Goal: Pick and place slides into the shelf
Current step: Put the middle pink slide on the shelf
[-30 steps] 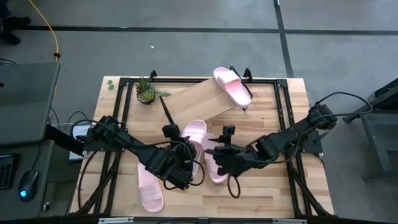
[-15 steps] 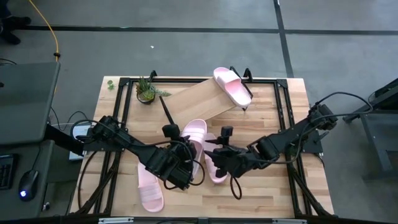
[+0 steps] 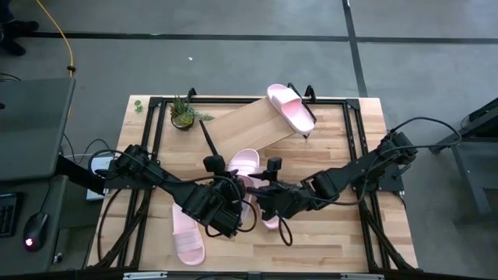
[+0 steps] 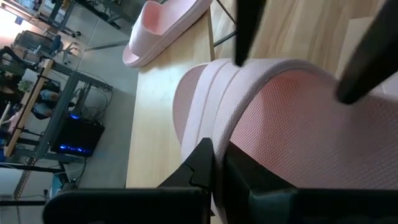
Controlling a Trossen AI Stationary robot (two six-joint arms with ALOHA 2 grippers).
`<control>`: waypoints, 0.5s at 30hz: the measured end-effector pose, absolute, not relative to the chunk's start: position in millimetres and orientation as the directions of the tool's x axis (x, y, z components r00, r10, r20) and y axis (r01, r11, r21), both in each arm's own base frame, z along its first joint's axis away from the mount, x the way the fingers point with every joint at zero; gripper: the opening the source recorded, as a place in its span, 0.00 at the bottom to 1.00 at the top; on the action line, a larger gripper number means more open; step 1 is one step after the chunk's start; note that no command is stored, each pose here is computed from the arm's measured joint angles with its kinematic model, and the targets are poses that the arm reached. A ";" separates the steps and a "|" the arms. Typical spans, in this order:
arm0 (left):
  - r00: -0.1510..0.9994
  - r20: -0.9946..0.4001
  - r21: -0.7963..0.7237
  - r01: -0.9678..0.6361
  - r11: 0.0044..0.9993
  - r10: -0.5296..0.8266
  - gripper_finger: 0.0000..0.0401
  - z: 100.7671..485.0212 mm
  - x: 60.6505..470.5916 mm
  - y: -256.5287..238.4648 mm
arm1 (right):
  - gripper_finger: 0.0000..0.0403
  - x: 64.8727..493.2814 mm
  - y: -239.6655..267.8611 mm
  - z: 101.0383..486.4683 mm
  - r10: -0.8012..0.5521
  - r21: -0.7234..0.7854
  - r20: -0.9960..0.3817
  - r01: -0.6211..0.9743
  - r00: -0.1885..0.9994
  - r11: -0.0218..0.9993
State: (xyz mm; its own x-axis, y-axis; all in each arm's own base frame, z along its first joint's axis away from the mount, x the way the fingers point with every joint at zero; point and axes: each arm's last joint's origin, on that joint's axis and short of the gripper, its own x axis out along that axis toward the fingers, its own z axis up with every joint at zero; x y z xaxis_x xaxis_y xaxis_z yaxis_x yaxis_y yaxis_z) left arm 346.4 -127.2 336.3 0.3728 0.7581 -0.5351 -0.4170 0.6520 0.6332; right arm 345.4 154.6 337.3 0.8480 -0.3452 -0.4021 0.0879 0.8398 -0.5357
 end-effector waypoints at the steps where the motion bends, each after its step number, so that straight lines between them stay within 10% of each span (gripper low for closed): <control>1: 0.374 -0.535 0.631 -0.419 0.653 0.757 0.01 336.3 346.7 -127.4 | 0.44 346.2 153.1 337.4 -0.349 -0.534 -0.402 0.092 0.847 0.840; 15: 0.418 -0.532 0.615 -0.407 0.676 0.736 0.01 336.9 354.0 -130.2 | 0.44 356.7 134.2 327.5 -0.412 -0.546 -0.433 0.131 0.802 0.828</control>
State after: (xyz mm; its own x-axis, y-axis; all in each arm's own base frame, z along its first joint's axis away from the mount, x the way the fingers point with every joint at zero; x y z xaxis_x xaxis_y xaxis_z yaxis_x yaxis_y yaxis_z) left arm 354.0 -130.2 336.9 0.4185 0.7359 -0.5322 -0.4069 0.6758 0.6145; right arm 356.7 134.2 327.5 0.8020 -0.4118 -0.4327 0.1305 0.8277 -0.5458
